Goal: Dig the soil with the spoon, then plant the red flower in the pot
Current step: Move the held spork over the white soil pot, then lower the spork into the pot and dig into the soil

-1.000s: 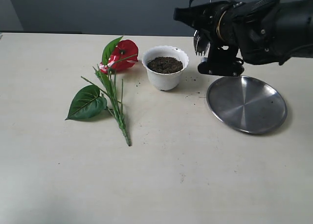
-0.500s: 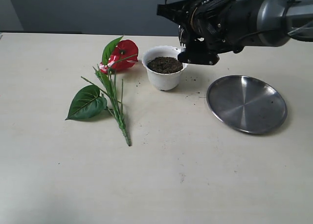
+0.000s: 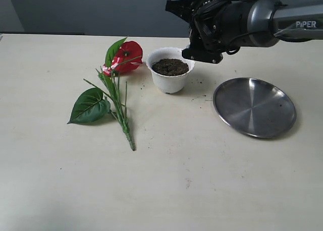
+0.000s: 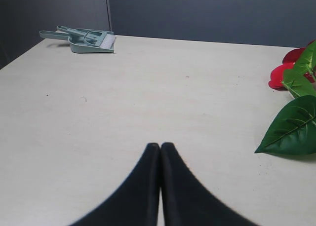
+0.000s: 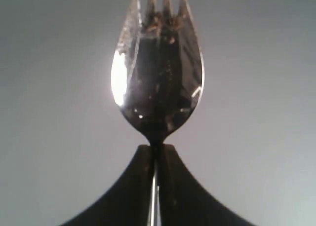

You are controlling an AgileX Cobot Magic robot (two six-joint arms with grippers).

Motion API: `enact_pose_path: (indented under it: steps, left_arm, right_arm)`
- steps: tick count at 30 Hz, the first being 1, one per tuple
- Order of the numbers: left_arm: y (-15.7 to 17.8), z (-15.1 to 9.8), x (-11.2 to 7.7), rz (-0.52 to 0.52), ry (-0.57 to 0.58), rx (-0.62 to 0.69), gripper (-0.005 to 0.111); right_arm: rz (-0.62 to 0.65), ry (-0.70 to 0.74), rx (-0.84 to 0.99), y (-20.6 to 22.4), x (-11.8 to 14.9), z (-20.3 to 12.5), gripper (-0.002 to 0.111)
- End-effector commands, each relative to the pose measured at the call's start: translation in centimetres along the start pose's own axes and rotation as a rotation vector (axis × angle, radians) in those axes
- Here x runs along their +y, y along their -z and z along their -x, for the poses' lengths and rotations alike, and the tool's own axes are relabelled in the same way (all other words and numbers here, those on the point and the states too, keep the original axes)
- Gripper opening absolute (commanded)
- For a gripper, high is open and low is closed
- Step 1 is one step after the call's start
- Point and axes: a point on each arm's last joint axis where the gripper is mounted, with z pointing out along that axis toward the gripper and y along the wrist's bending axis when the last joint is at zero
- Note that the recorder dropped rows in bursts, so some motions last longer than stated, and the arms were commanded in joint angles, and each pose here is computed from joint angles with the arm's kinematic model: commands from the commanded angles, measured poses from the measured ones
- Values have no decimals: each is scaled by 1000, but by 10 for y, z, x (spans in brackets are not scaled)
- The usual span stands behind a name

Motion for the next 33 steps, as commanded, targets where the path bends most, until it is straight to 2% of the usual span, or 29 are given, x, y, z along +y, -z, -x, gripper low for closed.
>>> enact_pose_path:
  steps: [1, 5, 15, 24, 33]
  left_arm:
    - [0, 0, 0, -2, 1, -14, 0]
    - [0, 0, 0, -2, 1, -14, 0]
    - [0, 0, 0, -2, 1, -14, 0]
    - [0, 0, 0, -2, 1, -14, 0]
    - [0, 0, 0, -2, 1, -14, 0]
  right_arm:
    - [-3, 8, -10, -10, -2, 8, -1]
    - [-9, 16, -29, -20, -5, 17, -1]
    - [-121, 19, -87, -21, -18, 21, -1]
    - [-140, 80, -145, -30, -19, 43, -1]
    - [-177, 73, -156, -32, -25, 43, -1]
